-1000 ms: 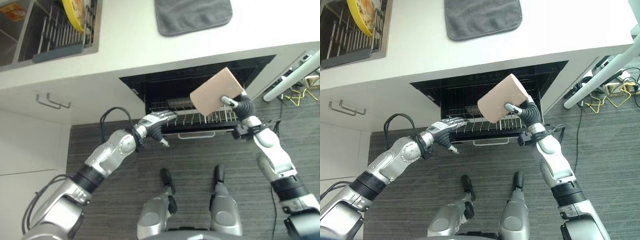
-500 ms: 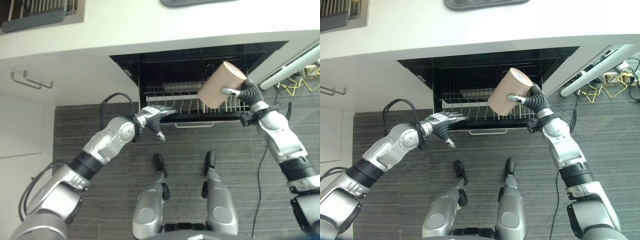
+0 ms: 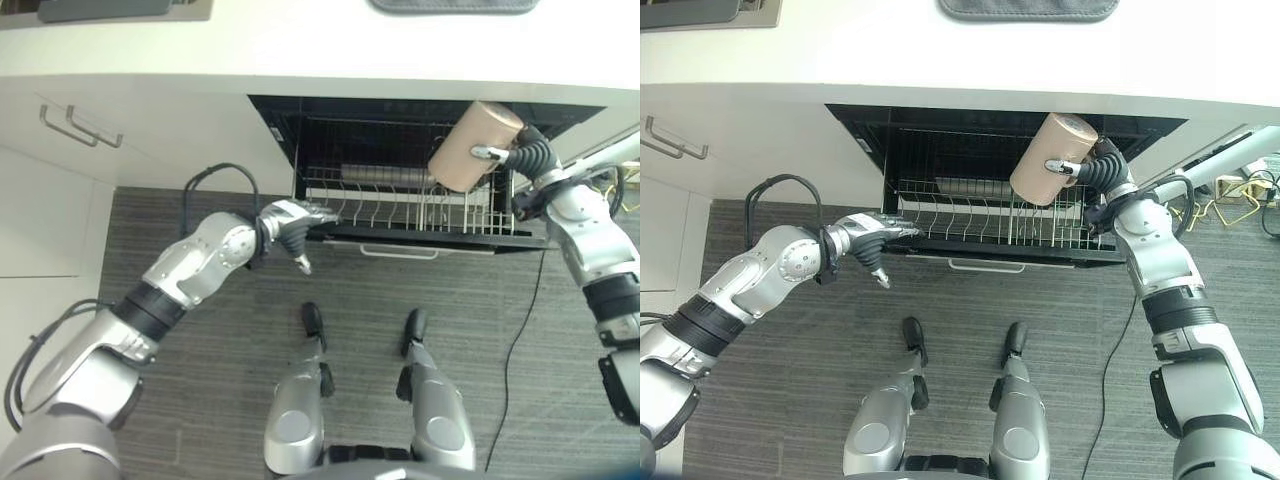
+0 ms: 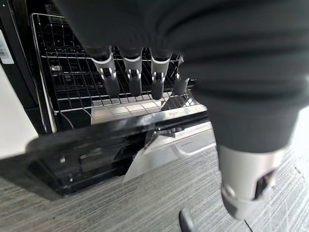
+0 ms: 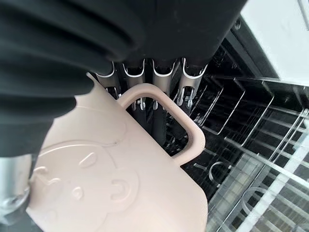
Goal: Place the dishes in the dishwasher.
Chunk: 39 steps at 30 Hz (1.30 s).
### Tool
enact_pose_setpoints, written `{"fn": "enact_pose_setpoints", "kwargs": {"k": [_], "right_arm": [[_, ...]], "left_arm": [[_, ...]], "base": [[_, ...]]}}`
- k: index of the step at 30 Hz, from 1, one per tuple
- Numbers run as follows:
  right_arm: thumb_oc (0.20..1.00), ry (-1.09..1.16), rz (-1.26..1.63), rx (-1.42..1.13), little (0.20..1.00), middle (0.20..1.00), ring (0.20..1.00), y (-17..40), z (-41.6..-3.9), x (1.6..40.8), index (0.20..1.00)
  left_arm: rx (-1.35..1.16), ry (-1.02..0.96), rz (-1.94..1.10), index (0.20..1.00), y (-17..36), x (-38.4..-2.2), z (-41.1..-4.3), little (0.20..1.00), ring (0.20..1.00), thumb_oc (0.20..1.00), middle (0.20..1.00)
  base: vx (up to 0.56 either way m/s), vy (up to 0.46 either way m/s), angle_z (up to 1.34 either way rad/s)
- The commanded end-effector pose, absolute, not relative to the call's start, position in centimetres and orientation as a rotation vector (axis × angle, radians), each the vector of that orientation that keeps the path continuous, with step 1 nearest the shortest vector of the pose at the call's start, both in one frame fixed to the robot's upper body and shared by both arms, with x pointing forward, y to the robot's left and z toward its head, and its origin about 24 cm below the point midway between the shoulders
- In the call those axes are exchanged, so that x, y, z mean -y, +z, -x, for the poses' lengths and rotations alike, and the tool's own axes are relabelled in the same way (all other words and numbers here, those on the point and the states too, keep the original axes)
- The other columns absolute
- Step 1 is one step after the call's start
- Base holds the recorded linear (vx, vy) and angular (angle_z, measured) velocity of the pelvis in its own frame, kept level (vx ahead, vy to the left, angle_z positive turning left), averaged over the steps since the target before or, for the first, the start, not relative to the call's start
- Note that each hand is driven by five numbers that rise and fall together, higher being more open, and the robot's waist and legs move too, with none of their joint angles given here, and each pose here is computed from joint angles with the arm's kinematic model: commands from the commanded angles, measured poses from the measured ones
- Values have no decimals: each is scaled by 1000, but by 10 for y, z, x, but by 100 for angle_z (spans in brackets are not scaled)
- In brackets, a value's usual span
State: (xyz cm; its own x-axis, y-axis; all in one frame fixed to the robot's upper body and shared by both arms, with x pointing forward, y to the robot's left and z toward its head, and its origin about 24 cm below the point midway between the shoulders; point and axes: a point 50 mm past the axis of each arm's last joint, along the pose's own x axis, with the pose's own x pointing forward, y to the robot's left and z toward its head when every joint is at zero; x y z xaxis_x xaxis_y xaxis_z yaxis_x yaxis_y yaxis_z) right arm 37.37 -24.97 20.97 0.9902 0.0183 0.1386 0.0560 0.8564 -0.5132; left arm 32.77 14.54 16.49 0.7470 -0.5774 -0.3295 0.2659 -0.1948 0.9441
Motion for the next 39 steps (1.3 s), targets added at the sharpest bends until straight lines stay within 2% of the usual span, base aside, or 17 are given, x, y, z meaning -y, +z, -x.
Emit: {"fn": "enact_pose_setpoints", "kwargs": {"k": [1,8,14,28,32,39], "right_arm": [[200,-61,617,289,200,200,200,260,-375,246,200],[200,-143,629,176,200,200,200,254,-387,262,200],[200,-184,615,56,200,200,200,227,-398,269,200],[200,-210,713,-3,200,200,200,224,-405,267,200],[200,-214,828,12,200,200,200,232,-409,257,200],[200,-286,867,18,200,200,200,244,-408,266,200]], "left_arm": [[357,-791,-1609,1000,188,-139,-325,1000,1000,1000,1000],[389,-820,-1642,1000,199,-133,-324,1000,1000,1000,1000],[443,-811,-1647,1000,208,-121,-328,1000,1000,1000,1000],[504,-840,-1649,1000,215,-108,-322,1000,1000,1000,1000],[527,-836,-1646,1000,217,-103,-321,1000,1000,1000,1000],[529,-845,-1665,1000,219,-106,-318,1000,1000,1000,1000]], "base": [[2,-2,8],[2,2,6],[1,62,0],[0,11,0],[0,0,0],[-4,-3,0]]}}
